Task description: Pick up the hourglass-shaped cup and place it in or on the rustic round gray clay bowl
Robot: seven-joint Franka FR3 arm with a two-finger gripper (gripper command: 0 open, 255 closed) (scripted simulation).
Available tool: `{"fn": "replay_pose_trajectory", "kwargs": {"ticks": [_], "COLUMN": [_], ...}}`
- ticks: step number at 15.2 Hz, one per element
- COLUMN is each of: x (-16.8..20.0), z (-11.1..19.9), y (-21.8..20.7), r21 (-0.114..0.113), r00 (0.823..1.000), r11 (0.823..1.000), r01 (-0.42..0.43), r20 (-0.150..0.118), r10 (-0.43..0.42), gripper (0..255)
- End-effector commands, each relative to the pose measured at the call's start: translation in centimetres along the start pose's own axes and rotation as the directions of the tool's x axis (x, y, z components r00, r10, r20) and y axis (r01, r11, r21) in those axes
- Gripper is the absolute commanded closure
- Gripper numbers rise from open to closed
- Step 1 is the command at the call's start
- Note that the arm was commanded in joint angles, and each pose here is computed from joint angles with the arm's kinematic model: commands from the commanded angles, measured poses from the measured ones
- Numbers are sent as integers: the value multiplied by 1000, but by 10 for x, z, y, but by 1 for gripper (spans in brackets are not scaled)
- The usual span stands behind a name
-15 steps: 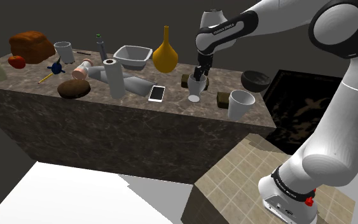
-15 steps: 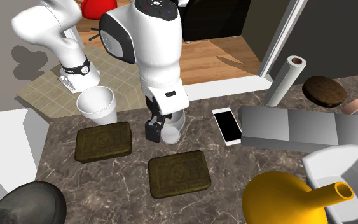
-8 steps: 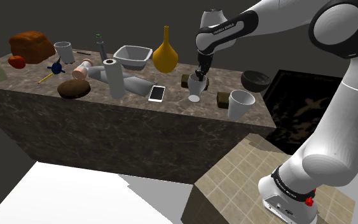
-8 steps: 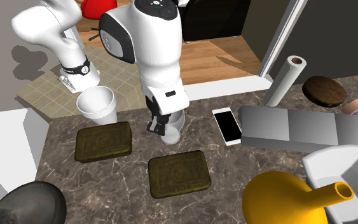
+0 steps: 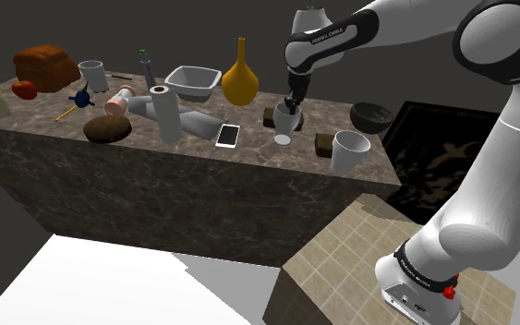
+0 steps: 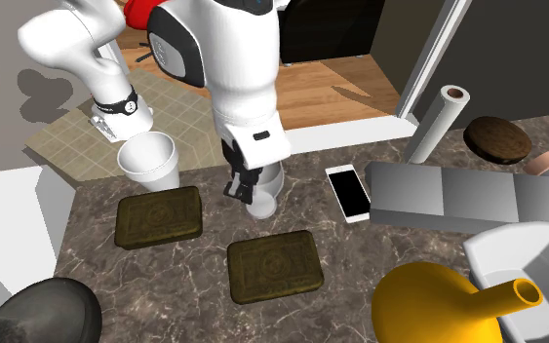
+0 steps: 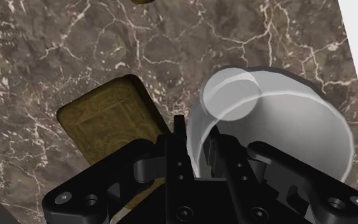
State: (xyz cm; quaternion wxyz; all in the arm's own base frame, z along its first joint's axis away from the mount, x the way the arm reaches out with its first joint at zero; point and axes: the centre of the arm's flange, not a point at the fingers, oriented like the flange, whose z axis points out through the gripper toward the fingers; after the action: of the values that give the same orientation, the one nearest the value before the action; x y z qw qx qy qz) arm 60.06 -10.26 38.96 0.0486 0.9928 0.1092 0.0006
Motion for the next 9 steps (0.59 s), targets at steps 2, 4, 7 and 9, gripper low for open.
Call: {"fn": "replay_pose_trajectory", "kwargs": {"ticks": [2, 4, 7, 9], "x": [-1, -1, -1, -1], "z": [-15, -26, -41, -52], "y": [1, 2, 3, 4], "r21": [0, 0, 0, 0], "r00": [1000, 1000, 1000, 1000], "r11": [1000, 1000, 1000, 1000], "r01": [0, 0, 0, 0], "r20": [0, 0, 0, 0], "r10": [0, 0, 0, 0], "gripper": [255, 255, 255, 255]}}
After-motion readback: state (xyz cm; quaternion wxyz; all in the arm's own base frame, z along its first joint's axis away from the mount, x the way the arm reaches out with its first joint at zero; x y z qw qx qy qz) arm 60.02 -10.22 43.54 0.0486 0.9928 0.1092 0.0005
